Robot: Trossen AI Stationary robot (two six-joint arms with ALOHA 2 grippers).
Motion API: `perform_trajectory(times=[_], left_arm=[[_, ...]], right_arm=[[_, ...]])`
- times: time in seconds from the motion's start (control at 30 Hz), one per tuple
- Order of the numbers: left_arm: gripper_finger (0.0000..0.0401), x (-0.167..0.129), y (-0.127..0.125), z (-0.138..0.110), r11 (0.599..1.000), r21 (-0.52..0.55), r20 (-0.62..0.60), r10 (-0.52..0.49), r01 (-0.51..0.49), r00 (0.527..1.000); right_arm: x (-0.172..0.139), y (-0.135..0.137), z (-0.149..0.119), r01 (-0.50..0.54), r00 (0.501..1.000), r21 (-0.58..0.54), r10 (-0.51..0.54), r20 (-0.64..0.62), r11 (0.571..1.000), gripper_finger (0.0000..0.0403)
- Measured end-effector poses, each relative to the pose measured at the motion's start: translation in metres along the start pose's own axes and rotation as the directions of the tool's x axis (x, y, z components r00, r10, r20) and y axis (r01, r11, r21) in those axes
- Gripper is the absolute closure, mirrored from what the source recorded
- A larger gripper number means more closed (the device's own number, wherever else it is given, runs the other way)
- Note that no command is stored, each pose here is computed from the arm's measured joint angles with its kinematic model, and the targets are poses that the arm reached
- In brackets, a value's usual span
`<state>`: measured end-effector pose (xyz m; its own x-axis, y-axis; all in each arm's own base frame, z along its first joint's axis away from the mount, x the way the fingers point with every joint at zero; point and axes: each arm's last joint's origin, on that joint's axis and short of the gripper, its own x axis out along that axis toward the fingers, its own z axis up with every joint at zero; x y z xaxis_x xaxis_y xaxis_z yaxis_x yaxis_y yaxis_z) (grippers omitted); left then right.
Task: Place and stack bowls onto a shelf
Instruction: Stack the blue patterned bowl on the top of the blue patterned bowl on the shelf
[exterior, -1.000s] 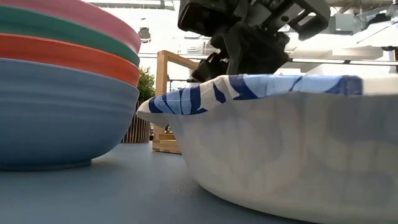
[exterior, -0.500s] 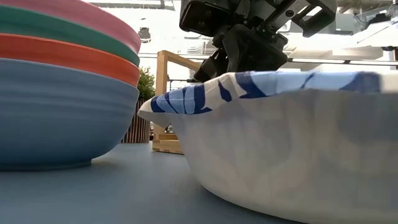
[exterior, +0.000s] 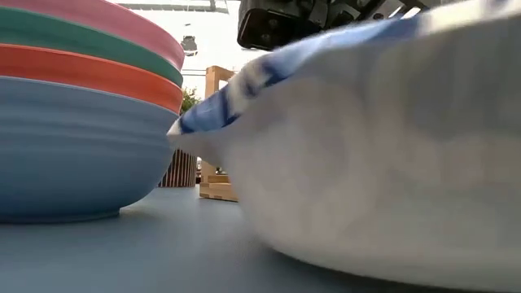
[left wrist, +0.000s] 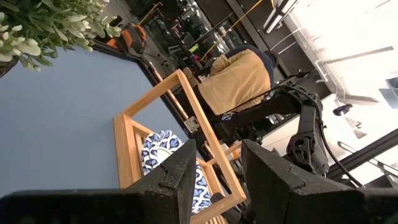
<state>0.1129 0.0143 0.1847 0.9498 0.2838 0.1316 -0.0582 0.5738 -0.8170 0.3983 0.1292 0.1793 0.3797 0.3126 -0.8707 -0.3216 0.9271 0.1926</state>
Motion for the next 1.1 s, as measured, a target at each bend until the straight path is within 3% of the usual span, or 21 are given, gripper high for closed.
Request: perform_trajectory(times=[0.13, 0.53, 0.93, 1.1], left_arm=[[0.0289, 0.000, 0.000, 0.000, 1.000, 0.001, -0.001, 0.003, -0.003, 1.000], [0.0289, 0.000, 0.001, -0.001, 1.000, -0.006, 0.001, 0.017, -0.017, 1.000], [0.0289, 0.000, 0.004, -0.003, 0.999, 0.003, -0.023, 0.041, -0.041, 0.999], [0.0289, 0.000, 0.004, -0.003, 0.999, 0.004, -0.024, 0.042, -0.042, 0.999]], right_arm=[[-0.001, 0.000, 0.000, 0.000, 1.000, 0.003, 0.000, -0.001, 1.000, 0.0381], [-0.010, -0.005, 0.006, 0.008, 1.000, 0.015, -0.008, -0.012, 1.000, 0.0309], [-0.016, 0.005, 0.012, -0.010, 1.000, -0.014, 0.010, -0.019, 1.000, 0.0179], [-0.003, 0.008, 0.004, -0.020, 1.000, 0.039, 0.020, -0.001, 0.999, 0.0177]])
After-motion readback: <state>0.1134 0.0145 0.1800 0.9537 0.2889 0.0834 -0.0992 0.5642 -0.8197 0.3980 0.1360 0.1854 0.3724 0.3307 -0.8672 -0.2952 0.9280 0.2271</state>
